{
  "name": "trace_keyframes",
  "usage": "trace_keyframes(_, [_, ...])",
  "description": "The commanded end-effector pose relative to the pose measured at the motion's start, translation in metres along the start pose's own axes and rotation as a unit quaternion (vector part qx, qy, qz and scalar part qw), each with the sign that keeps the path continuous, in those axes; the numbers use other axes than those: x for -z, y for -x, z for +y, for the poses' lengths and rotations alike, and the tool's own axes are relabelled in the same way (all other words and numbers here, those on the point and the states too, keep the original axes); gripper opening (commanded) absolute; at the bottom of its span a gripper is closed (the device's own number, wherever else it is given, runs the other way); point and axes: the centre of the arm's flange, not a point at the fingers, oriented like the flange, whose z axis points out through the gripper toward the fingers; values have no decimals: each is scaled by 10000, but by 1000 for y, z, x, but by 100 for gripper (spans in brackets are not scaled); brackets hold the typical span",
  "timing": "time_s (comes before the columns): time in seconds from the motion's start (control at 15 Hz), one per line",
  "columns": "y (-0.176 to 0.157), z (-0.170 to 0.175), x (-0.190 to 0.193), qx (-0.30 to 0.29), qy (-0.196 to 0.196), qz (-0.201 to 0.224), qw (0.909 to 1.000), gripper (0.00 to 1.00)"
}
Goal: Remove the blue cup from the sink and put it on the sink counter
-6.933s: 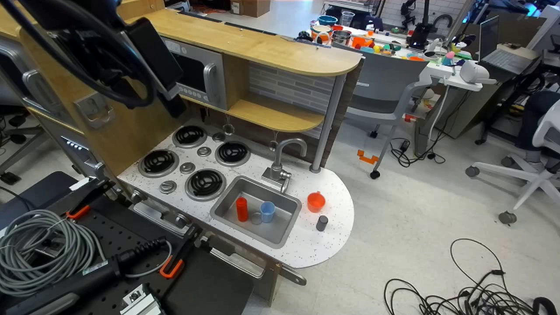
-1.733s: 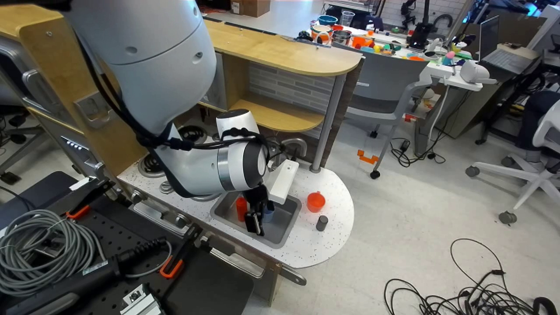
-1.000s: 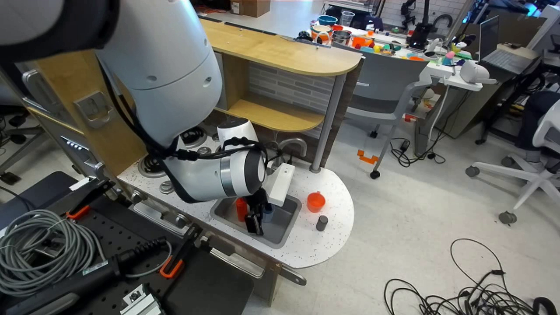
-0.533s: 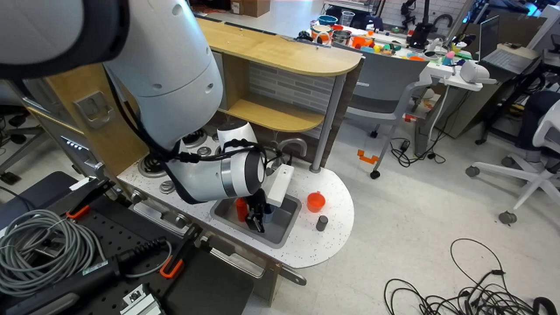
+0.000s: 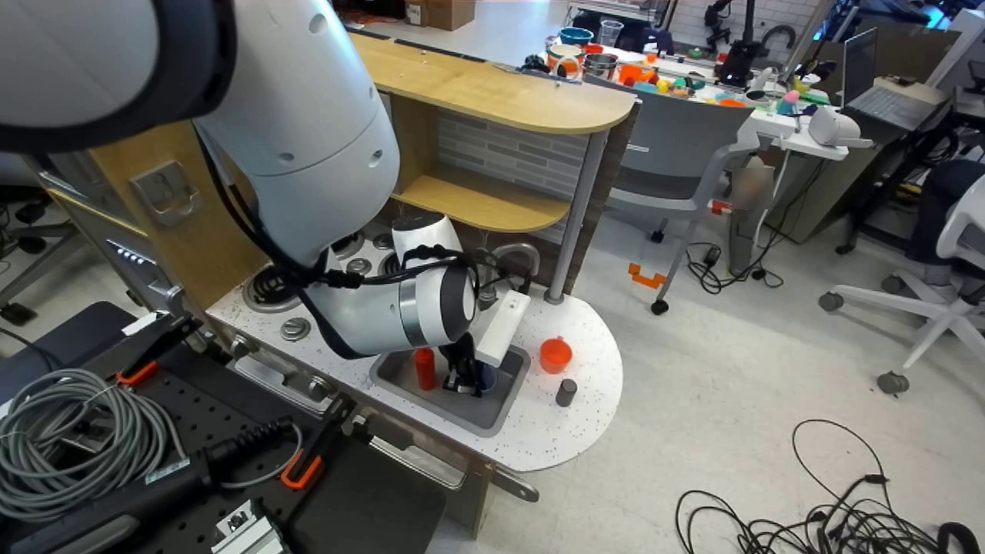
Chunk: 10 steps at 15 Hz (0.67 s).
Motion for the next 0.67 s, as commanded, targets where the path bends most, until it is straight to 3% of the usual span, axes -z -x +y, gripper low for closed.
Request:
trace_keyframes(0.0, [9,-6,15,-1013,-26,-62,9948,0])
trace_keyframes(0.27, [22,-22,49,-2125,-236,48,9769,0])
trace_keyframes(0.6, [46,-47,96,-3454,-301,238,9377,1])
